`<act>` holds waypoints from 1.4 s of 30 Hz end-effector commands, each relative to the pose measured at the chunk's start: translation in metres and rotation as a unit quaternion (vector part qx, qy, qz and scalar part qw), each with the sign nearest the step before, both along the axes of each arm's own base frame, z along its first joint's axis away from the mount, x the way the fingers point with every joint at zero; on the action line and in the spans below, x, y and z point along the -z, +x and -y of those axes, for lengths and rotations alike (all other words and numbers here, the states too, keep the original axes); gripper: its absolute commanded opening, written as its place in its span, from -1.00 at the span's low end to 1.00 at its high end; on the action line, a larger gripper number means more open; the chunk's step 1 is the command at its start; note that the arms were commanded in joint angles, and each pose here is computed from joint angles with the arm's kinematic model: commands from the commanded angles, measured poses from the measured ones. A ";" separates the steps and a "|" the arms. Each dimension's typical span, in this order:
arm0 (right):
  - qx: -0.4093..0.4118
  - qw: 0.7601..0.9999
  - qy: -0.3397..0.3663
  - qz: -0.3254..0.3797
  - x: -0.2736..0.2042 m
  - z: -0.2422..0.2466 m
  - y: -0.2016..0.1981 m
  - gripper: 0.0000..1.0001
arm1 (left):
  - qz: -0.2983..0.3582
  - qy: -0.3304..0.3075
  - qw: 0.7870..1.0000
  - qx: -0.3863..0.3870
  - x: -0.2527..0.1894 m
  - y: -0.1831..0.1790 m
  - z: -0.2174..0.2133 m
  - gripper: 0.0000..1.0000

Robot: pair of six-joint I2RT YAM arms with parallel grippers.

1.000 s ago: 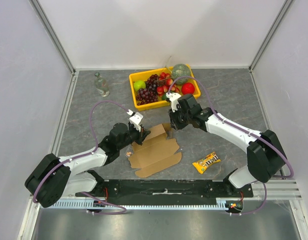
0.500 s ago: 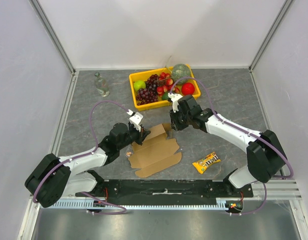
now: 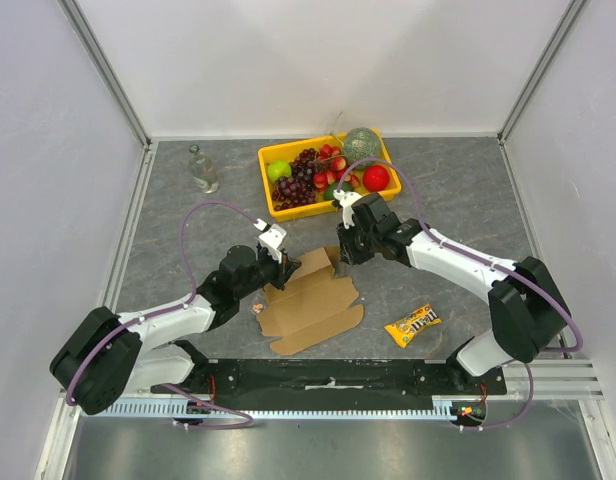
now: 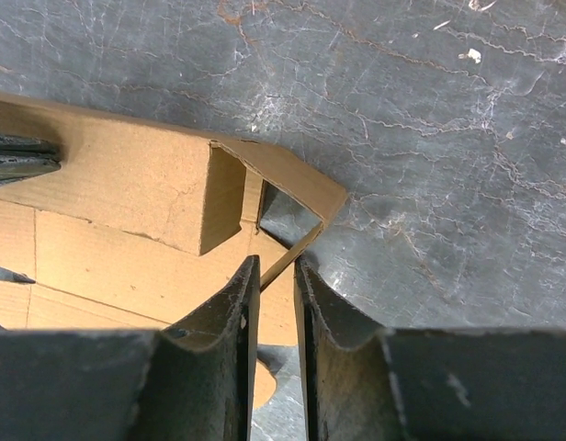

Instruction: Fold the paper box

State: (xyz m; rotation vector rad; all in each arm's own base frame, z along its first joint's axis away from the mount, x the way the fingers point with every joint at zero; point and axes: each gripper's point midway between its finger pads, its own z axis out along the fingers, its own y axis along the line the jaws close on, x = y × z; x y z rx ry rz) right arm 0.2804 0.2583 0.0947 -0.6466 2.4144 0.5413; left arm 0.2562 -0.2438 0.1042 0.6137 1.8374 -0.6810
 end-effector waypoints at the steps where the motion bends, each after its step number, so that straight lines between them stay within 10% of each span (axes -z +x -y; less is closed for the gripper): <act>1: -0.002 1.000 0.015 0.000 0.000 -0.009 0.001 -0.49 | -0.021 0.014 1.000 0.006 0.010 -0.004 0.001 -0.96; 12: -0.010 0.999 0.043 -0.001 -0.012 -0.018 -0.003 -0.95 | -0.022 0.014 1.000 0.008 0.011 -0.004 0.002 -0.96; 42: -0.040 0.999 0.000 0.036 -0.036 -0.014 0.011 -1.00 | 0.005 -0.008 1.000 -0.011 -0.004 -0.004 -0.006 -0.83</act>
